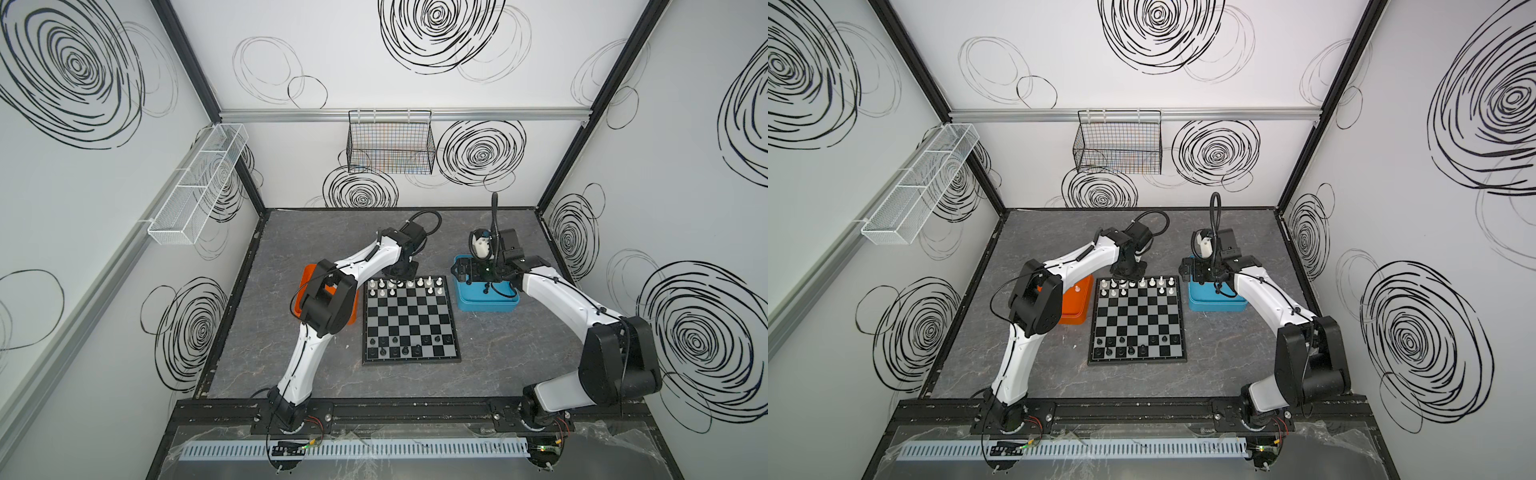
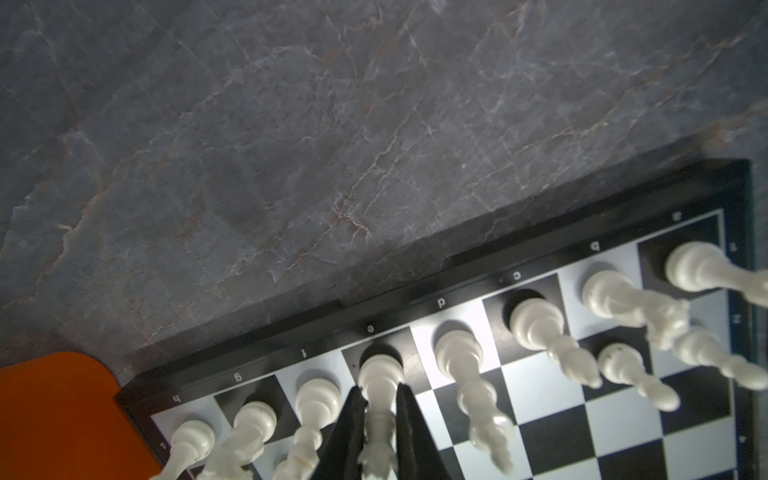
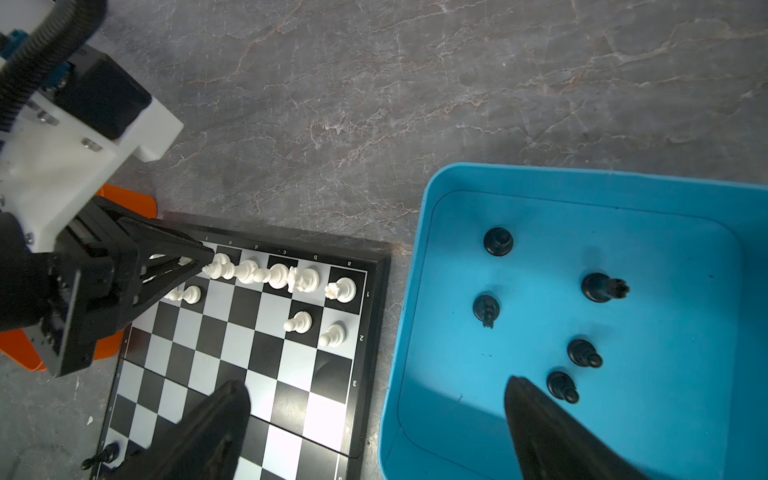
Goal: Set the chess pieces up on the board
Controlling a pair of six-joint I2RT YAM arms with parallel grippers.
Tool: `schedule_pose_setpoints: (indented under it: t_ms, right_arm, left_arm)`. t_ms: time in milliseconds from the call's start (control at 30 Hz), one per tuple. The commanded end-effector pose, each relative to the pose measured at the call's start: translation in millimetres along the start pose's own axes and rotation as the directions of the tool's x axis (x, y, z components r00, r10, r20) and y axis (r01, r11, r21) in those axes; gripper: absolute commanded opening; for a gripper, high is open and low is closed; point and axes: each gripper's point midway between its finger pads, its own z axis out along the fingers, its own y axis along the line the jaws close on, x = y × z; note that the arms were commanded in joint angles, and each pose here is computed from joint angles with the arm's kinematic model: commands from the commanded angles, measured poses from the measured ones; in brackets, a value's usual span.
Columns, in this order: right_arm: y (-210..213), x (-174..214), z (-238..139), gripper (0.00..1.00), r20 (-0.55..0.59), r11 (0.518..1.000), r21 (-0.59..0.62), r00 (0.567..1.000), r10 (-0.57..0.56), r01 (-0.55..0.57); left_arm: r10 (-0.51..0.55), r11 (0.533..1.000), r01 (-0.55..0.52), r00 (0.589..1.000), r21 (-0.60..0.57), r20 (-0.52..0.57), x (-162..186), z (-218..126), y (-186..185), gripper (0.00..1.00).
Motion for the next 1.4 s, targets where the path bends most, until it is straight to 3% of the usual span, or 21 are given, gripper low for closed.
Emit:
schedule_pose_setpoints:
  t_ms: [0,1367]
  right_arm:
    - [-3.3,5.1,4.5,1.00,-0.017,1.000,0.005,1.000,0.001,-0.001]
    - [-3.8,6.2,5.8,1.00,-0.021,1.000,0.002,1.000,0.005,-0.005]
  left_arm:
    - [0.005,1.000,-0.006,1.000,-0.011,-0.021,4.3,4.5,-0.8,0.17]
    - [-0.016,1.000,0.015,1.000,-0.010,-0.003,0.5,-3.8,1.3,0.14]
